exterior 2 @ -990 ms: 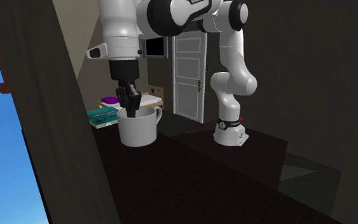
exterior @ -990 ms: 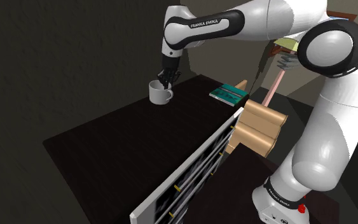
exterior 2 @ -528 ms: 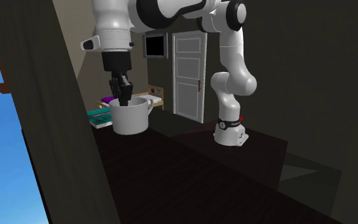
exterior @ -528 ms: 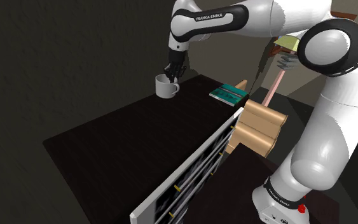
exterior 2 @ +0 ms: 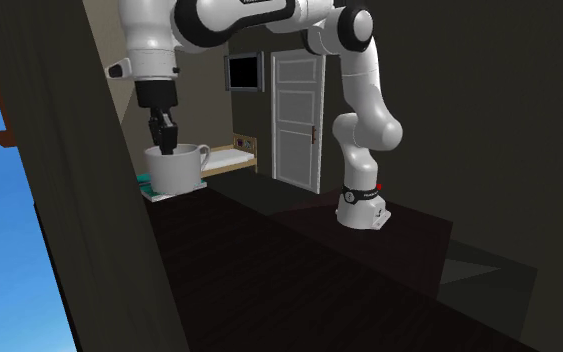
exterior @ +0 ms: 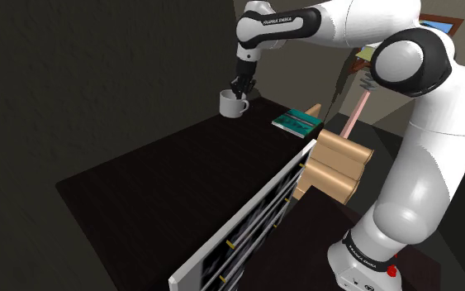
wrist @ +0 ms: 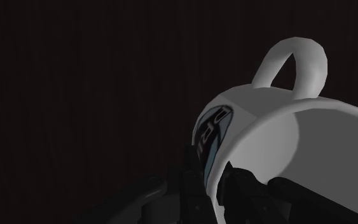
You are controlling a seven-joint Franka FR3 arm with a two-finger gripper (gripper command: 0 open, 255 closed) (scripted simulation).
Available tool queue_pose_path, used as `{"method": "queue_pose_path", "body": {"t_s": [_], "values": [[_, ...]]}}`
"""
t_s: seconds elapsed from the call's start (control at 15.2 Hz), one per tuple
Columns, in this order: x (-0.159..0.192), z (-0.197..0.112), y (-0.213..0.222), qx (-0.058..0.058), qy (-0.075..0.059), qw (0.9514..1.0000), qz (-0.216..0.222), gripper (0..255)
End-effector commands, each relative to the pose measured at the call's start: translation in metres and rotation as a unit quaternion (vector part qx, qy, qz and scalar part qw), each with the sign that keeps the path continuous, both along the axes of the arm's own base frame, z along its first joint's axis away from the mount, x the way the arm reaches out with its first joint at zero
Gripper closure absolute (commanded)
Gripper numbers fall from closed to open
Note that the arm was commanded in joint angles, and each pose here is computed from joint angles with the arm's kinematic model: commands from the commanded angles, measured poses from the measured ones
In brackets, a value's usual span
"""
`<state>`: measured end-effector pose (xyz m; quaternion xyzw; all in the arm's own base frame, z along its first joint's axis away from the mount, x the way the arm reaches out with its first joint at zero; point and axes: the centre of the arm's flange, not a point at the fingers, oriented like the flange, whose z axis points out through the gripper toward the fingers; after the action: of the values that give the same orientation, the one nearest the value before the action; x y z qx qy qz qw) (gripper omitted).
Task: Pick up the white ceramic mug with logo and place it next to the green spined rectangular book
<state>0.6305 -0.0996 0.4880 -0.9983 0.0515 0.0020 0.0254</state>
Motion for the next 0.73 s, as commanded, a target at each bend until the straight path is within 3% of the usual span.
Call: {"method": "queue_pose_path", "body": {"t_s": [0.0,0.66], "values": [[-0.001,-0.001,-0.027,0.000,0.000,1.0000,0.001,255],[0.007,0.000,-0.159,0.000,0.000,1.0000,0.001,255]]}}
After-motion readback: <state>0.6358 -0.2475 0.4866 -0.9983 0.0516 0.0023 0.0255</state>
